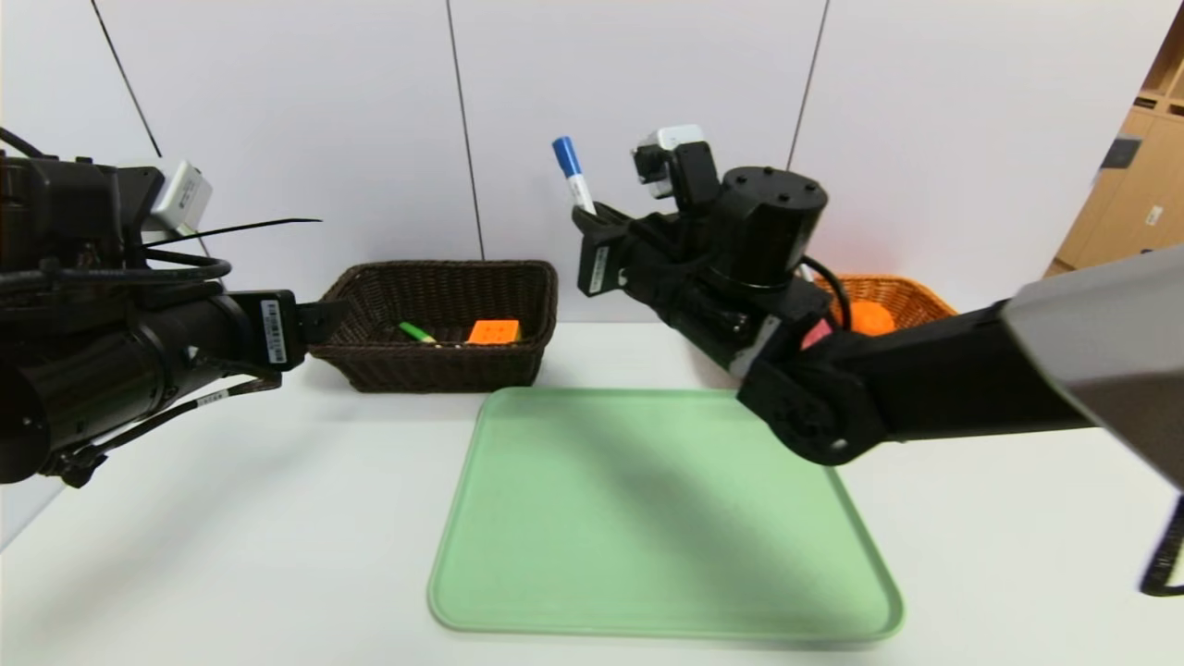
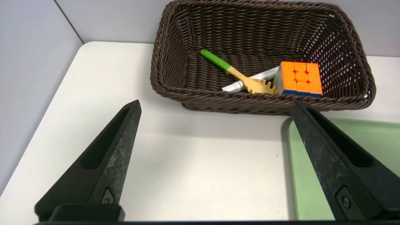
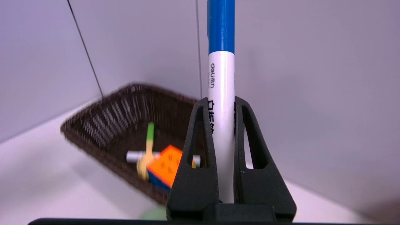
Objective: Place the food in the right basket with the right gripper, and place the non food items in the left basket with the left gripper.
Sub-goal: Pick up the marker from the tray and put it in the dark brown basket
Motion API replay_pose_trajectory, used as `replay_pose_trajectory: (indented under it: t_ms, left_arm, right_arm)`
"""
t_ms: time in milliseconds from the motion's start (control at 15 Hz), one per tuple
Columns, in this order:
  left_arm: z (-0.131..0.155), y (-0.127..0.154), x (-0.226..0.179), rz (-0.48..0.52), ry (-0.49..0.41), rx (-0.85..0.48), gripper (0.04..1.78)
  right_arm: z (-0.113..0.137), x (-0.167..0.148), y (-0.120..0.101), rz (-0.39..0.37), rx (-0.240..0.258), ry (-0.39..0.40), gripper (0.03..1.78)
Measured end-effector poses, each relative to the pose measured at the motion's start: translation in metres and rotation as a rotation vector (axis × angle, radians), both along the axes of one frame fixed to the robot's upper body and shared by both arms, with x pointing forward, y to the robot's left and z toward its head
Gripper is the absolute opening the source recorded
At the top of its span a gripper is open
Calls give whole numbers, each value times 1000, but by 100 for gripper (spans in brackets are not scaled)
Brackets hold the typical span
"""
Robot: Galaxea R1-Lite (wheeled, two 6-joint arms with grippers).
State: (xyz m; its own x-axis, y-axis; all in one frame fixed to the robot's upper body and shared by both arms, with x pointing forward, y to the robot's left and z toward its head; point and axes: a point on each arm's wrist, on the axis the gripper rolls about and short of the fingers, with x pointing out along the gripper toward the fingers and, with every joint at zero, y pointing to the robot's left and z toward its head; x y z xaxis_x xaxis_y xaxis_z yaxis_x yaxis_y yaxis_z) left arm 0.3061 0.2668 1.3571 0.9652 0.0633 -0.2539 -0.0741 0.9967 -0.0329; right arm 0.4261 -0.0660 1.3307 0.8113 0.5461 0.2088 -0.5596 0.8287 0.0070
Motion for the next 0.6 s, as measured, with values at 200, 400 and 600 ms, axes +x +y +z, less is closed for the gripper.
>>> replay_pose_trajectory:
  t_ms: [200, 400, 600]
  left_arm:
    - [-2, 3, -10, 0, 0, -3, 169]
    - [-6, 5, -13, 1, 9, -5, 169]
    - [-8, 5, -14, -2, 15, -4, 169]
  right_arm:
    - [-9, 31, 34, -33, 52, -153, 18]
    - [-25, 52, 60, -74, 40, -257, 18]
    - [-48, 58, 79, -66, -10, -291, 18]
